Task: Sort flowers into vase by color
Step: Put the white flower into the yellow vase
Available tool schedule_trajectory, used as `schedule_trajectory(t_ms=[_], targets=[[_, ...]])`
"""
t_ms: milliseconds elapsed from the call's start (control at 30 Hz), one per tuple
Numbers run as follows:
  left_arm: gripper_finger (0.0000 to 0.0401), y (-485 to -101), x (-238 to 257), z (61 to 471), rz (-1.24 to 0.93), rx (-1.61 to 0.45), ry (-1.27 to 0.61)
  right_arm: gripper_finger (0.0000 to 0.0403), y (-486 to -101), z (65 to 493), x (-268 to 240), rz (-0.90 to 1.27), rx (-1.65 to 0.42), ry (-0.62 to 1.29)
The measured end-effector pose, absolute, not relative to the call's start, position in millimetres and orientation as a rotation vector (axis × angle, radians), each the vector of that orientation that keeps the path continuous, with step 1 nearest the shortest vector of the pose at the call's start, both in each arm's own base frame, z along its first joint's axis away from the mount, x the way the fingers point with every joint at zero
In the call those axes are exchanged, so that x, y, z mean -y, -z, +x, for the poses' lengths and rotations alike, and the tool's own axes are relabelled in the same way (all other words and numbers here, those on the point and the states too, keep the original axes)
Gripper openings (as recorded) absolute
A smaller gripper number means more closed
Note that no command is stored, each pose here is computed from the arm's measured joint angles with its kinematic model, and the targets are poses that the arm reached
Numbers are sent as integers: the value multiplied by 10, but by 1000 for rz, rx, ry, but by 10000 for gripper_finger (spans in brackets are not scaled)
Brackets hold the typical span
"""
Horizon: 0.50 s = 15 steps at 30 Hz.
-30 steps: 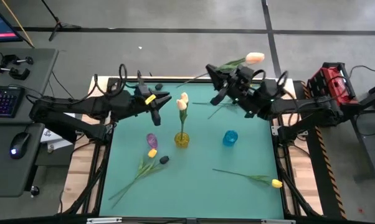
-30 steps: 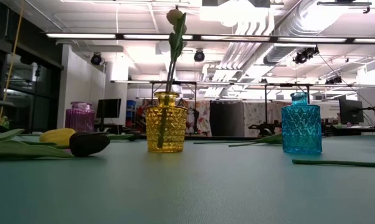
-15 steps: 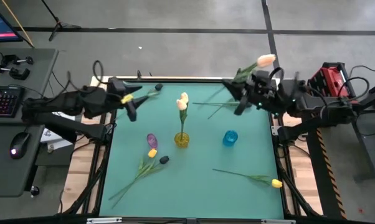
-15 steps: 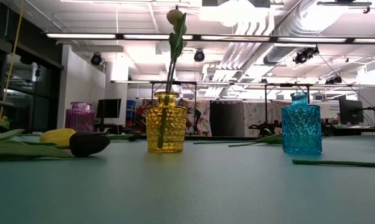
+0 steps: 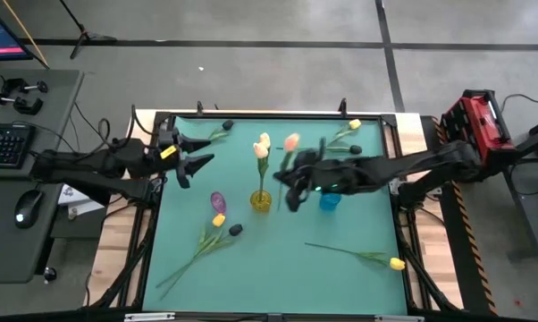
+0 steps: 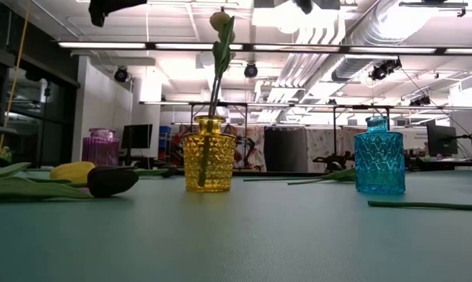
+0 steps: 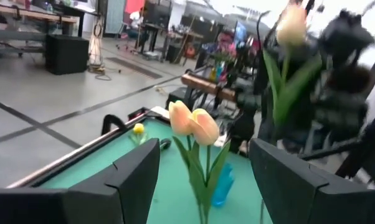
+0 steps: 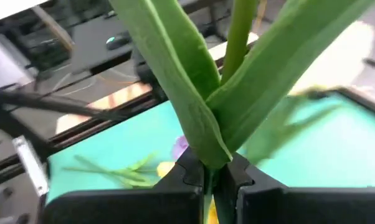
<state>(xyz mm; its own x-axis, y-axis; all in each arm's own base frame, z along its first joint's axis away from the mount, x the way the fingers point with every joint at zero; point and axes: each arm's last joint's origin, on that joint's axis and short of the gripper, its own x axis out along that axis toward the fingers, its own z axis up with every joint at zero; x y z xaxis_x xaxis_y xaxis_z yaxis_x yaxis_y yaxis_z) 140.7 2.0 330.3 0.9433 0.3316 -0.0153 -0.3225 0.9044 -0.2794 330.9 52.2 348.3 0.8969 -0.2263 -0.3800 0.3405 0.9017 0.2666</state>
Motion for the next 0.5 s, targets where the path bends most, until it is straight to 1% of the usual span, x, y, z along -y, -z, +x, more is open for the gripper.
schedule_trajectory(t_ms=[100, 200, 367, 500], targets=[[236, -3269, -20, 1415, -310, 54, -335, 0, -3364, 3529, -573, 293, -309, 240], [236, -3275, -20, 1415, -312, 61, -334, 0, -3301, 3663, -582, 242, -267, 205], [236, -3318, -14, 1416, -268, 93, -307, 0, -3224, 3707, -518, 168, -309, 204], [236, -3331, -9, 1417, -247, 101, -290, 0, -3254, 3718, -413, 128, -292, 211]])
